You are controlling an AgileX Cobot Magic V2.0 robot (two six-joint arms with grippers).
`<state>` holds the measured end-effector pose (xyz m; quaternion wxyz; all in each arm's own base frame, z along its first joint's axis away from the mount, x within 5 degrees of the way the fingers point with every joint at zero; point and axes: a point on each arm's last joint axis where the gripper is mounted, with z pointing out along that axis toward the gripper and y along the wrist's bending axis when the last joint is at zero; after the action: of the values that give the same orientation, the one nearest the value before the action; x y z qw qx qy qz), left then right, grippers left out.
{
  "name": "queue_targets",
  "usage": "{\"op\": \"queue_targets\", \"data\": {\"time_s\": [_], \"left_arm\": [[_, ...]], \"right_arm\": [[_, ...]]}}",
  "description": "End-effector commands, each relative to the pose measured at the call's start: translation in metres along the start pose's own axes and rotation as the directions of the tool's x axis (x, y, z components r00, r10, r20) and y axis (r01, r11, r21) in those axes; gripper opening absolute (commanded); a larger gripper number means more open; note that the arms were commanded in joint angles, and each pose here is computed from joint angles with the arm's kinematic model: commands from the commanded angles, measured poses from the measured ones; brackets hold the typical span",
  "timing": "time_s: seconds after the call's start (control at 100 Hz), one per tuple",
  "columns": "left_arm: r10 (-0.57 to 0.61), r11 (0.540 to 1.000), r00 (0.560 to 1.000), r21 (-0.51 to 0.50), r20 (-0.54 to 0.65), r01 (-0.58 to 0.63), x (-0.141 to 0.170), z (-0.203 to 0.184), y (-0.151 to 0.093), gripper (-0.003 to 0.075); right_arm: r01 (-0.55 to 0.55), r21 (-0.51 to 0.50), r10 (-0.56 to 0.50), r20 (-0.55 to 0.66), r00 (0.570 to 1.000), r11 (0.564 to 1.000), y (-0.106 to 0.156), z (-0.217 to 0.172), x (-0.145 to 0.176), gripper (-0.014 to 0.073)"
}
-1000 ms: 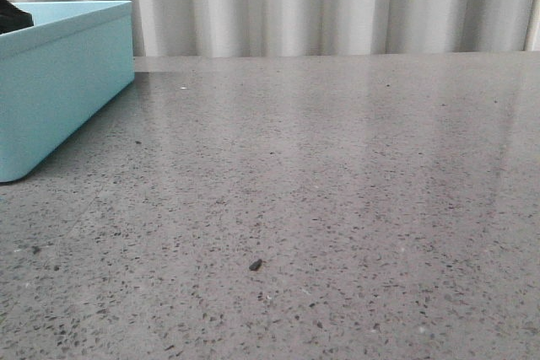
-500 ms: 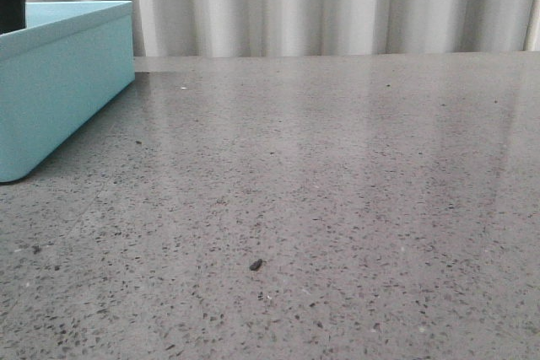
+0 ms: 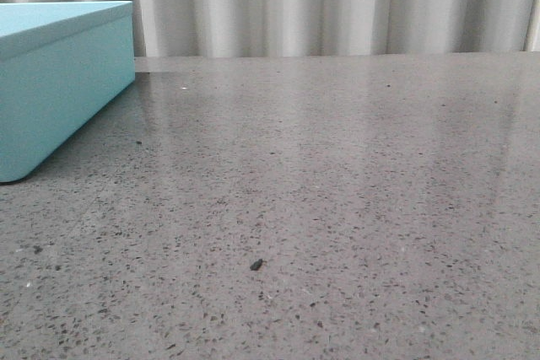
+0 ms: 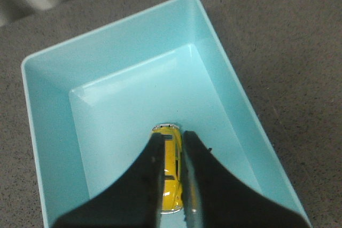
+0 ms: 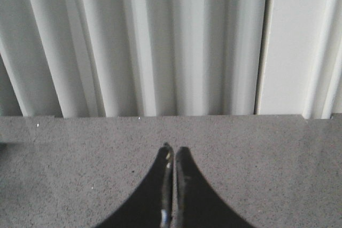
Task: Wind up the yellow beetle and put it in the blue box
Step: 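Carry the car over the turquoise box and lower it inside, then open the left gripper to release the car and raise it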
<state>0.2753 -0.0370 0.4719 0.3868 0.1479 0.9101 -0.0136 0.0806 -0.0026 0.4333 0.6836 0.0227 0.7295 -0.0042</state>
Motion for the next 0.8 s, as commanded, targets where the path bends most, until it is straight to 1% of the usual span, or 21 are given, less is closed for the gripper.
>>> {"op": "queue_targets", "data": {"time_s": [0.0, 0.17, 0.29, 0.33, 0.34, 0.4, 0.41, 0.45, 0.47, 0.48, 0.52, 0.54, 0.55, 0.59, 0.61, 0.62, 0.68, 0.69, 0.75, 0.76, 0.79], "left_arm": [[-0.018, 1.000, 0.984, -0.002, 0.175, 0.018, -0.001, -0.042, -0.005, -0.0021], [-0.021, 1.000, 0.949, -0.010, 0.313, 0.026, 0.020, -0.075, -0.011, -0.0021], [-0.012, 0.999, 0.920, -0.030, 0.391, 0.026, 0.044, -0.086, -0.016, -0.0021], [-0.011, 0.999, 0.904, -0.037, 0.426, 0.029, 0.052, -0.092, -0.017, -0.0021], [-0.012, 0.999, 0.906, -0.037, 0.422, 0.030, 0.055, -0.089, -0.018, -0.0021], [-0.006, 0.998, 0.886, -0.048, 0.464, 0.032, 0.069, -0.093, -0.020, -0.0021], [-0.004, 0.998, 0.888, -0.049, 0.459, 0.030, 0.072, -0.091, -0.021, -0.0021], [0.010, 0.998, 0.876, -0.061, 0.483, 0.023, 0.084, -0.092, -0.022, -0.0021], [0.014, 0.997, 0.863, -0.068, 0.506, 0.024, 0.088, -0.095, -0.023, -0.0021], [0.012, 0.997, 0.865, -0.067, 0.502, 0.025, 0.092, -0.092, -0.024, -0.0021], [0.015, 0.997, 0.842, -0.076, 0.539, 0.030, 0.102, -0.096, -0.025, -0.0021], [0.016, 0.996, 0.834, -0.079, 0.552, 0.033, 0.108, -0.096, -0.026, -0.0021], [0.015, 0.996, 0.836, -0.079, 0.549, 0.034, 0.111, -0.093, -0.027, -0.0021], [0.017, 0.996, 0.816, -0.086, 0.577, 0.040, 0.123, -0.094, -0.029, -0.0021], [0.020, 0.995, 0.800, -0.091, 0.600, 0.043, 0.127, -0.096, -0.029, -0.0021], [0.019, 0.995, 0.802, -0.091, 0.597, 0.044, 0.130, -0.093, -0.030, -0.0021], [0.025, 0.993, 0.763, -0.103, 0.645, 0.054, 0.145, -0.094, -0.032, -0.0021], [0.024, 0.993, 0.767, -0.102, 0.642, 0.055, 0.148, -0.091, -0.032, -0.0021], [0.028, 0.992, 0.739, -0.110, 0.673, 0.062, 0.162, -0.089, -0.034, -0.0021], [0.027, 0.992, 0.743, -0.110, 0.669, 0.063, 0.165, -0.086, -0.034, -0.0021], [0.028, 0.992, 0.734, -0.112, 0.678, 0.065, 0.172, -0.085, -0.035, -0.0021]], "right_arm": [[0.020, 0.000, -0.020, 0.063, 0.998, 1.000, 0.000, 0.001, -0.009, -0.0061], [0.019, -0.001, -0.019, 0.029, 0.999, 1.000, 0.000, 0.009, 0.006, -0.0061], [0.018, 0.000, -0.018, 0.023, 1.000, 1.000, -0.001, 0.015, 0.015, -0.0061], [0.018, 0.001, -0.018, 0.023, 1.000, 1.000, -0.001, 0.017, 0.019, -0.0061], [0.018, 0.001, -0.018, 0.024, 1.000, 1.000, -0.001, 0.017, 0.020, -0.0061], [0.017, 0.002, -0.017, 0.027, 0.999, 1.000, -0.001, 0.020, 0.025, -0.0061], [0.017, 0.003, -0.017, 0.028, 0.999, 1.000, -0.001, 0.021, 0.026, -0.0061], [0.017, 0.004, -0.017, 0.031, 0.999, 1.000, -0.002, 0.023, 0.029, -0.0061], [0.017, 0.004, -0.017, 0.031, 0.999, 1.000, -0.002, 0.023, 0.030, -0.0061], [0.016, 0.004, -0.017, 0.031, 0.999, 1.000, -0.002, 0.024, 0.031, -0.0061], [0.016, 0.005, -0.016, 0.033, 0.999, 1.000, -0.002, 0.026, 0.035, -0.0061], [0.016, 0.005, -0.016, 0.032, 0.999, 1.000, -0.002, 0.026, 0.036, -0.0061], [0.016, 0.005, -0.016, 0.034, 0.999, 1.000, -0.002, 0.027, 0.037, -0.0061], [0.016, 0.006, -0.016, 0.031, 0.999, 1.000, -0.002, 0.028, 0.040, -0.0061], [0.016, 0.006, -0.016, 0.031, 0.999, 1.000, -0.002, 0.029, 0.041, -0.0061], [0.016, 0.006, -0.016, 0.032, 0.999, 1.000, -0.002, 0.029, 0.042, -0.0061], [0.015, 0.008, -0.016, 0.041, 0.999, 1.000, -0.003, 0.031, 0.047, -0.0061], [0.015, 0.008, -0.016, 0.045, 0.999, 1.000, -0.003, 0.032, 0.048, -0.0061], [0.015, 0.011, -0.015, 0.065, 0.998, 1.000, -0.003, 0.035, 0.053, -0.0061], [0.015, 0.011, -0.015, 0.071, 0.997, 1.000, -0.003, 0.036, 0.055, -0.0061], [0.014, 0.012, -0.015, 0.080, 0.997, 1.000, -0.004, 0.037, 0.058, -0.0061]]}}
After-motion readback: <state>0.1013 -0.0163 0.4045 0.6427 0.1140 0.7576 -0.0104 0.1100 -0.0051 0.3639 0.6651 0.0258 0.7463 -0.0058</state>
